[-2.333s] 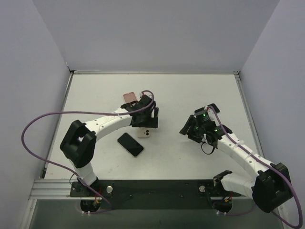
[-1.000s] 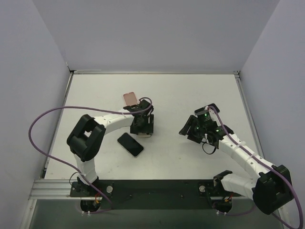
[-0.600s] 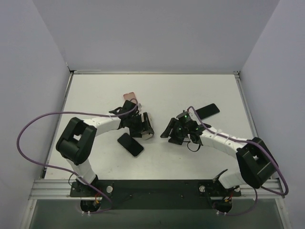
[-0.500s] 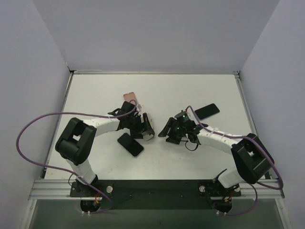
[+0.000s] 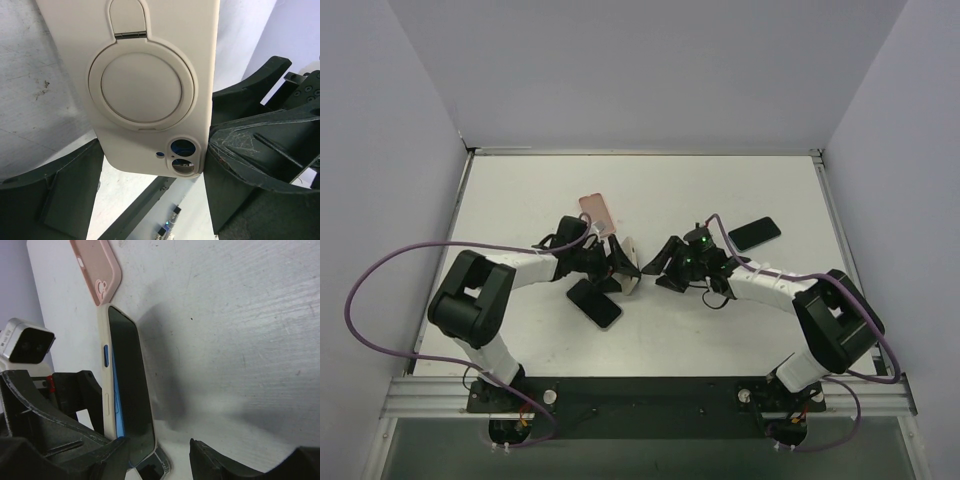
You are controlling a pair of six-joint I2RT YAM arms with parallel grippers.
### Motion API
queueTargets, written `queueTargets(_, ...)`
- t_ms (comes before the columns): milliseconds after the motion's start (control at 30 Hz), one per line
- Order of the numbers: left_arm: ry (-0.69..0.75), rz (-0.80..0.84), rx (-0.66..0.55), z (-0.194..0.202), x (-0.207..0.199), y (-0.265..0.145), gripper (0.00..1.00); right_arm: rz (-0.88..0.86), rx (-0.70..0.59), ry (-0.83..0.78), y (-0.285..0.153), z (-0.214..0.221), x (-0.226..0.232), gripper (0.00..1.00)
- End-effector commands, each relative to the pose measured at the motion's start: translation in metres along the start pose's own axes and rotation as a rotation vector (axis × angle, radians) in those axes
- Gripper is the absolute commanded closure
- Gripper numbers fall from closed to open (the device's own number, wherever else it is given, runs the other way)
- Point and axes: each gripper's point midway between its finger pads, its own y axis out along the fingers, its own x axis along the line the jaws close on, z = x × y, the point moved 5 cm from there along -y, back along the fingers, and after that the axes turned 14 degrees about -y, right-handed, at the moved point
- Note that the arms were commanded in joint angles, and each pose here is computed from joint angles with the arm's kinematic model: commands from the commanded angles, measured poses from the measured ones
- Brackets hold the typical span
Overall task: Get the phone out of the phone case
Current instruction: Remove the phone case from the phone.
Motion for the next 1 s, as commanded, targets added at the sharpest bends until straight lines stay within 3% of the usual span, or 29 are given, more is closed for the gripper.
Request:
queueTargets(0, 0.023, 0.162, 0.053, 0.006, -0.028, -0.011, 0.71, -0.115, -0.030, -0.028, -0.005, -0.005, 0.021, 0.49)
queueTargets(133, 0.003, 0.219, 0.070, 0.006, -0.031, -0.015, 0.74, -0.128, -0.040, -0.047, -0.011, 0.000, 0.017, 0.49)
queueTargets(333, 0.030, 0.228, 0.073, 0.012, -0.026, -0.019, 1.00, -0.123, -0.065, -0.034, -0.019, 0.001, 0.011, 0.49)
queueTargets(967, 0.058, 0.215, 0.060, 0.020, -0.015, -0.025, 1.00, -0.138, -0.044, -0.046, -0.007, -0.015, 0.033, 0.49)
